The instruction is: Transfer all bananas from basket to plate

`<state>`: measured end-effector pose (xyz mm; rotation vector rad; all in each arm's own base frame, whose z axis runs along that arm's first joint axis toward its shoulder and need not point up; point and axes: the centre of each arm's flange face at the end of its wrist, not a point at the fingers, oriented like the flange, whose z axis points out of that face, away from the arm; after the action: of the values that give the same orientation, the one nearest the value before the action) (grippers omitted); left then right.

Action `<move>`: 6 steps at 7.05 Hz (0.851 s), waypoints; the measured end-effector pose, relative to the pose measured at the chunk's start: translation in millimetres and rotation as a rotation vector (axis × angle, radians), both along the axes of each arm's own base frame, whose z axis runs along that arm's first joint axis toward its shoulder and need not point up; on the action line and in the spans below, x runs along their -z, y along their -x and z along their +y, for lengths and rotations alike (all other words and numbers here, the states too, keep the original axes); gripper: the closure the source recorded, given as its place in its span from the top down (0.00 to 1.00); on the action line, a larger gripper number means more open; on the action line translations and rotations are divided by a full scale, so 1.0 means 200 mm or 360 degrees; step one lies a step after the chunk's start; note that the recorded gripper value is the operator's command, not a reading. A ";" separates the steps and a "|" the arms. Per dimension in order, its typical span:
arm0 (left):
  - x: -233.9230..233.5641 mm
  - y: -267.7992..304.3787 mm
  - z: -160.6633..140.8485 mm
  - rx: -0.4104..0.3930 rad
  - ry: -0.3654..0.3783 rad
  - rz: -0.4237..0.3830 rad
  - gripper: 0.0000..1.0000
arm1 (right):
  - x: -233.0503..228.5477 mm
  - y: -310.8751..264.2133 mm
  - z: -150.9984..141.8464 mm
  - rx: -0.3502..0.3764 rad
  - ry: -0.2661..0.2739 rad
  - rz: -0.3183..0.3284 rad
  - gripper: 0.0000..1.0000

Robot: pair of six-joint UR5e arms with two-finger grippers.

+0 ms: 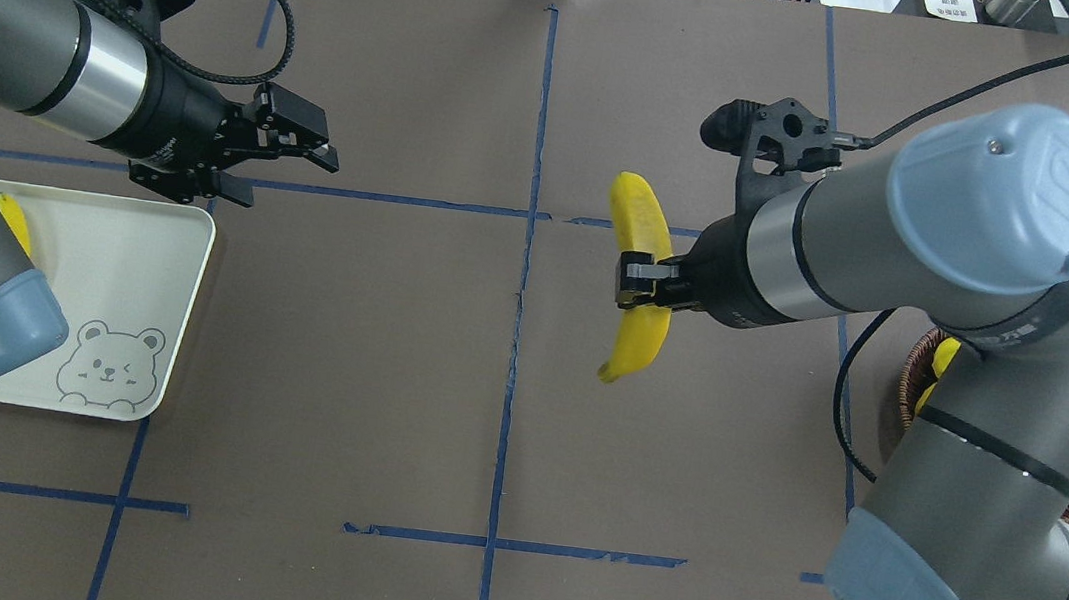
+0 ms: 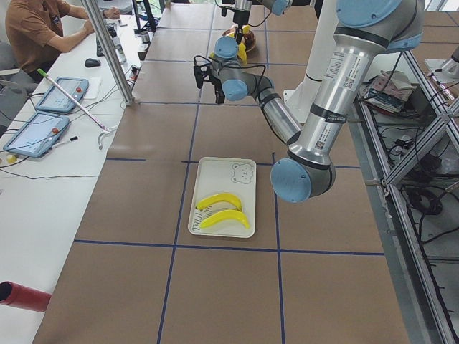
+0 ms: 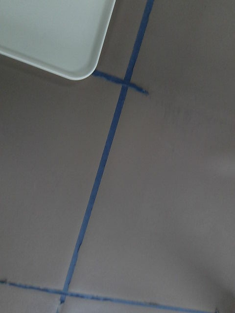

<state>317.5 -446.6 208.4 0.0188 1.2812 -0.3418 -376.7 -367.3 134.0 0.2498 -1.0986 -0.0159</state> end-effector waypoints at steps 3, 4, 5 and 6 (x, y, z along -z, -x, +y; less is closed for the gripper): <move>0.18 -0.06 0.06 0.0006 0.0017 0.0304 0.99 | 0.23 0.17 0.13 -0.0007 -0.0124 -0.0097 0.01; 0.25 -0.08 0.05 0.0022 0.0037 0.0415 0.99 | 0.28 0.23 0.15 -0.0020 -0.0159 -0.0147 0.01; 0.28 -0.11 0.04 0.0032 0.0051 0.0513 0.99 | 0.30 0.28 0.16 -0.0033 -0.0173 -0.0215 0.01; 0.29 -0.14 0.05 0.0026 0.0061 0.0571 0.99 | 0.31 0.30 0.16 -0.0044 -0.0171 -0.0261 0.01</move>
<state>346.1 -436.8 150.4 -0.0675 1.6294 -0.3952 -437.5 -334.4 72.6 0.3676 -1.2593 -0.0300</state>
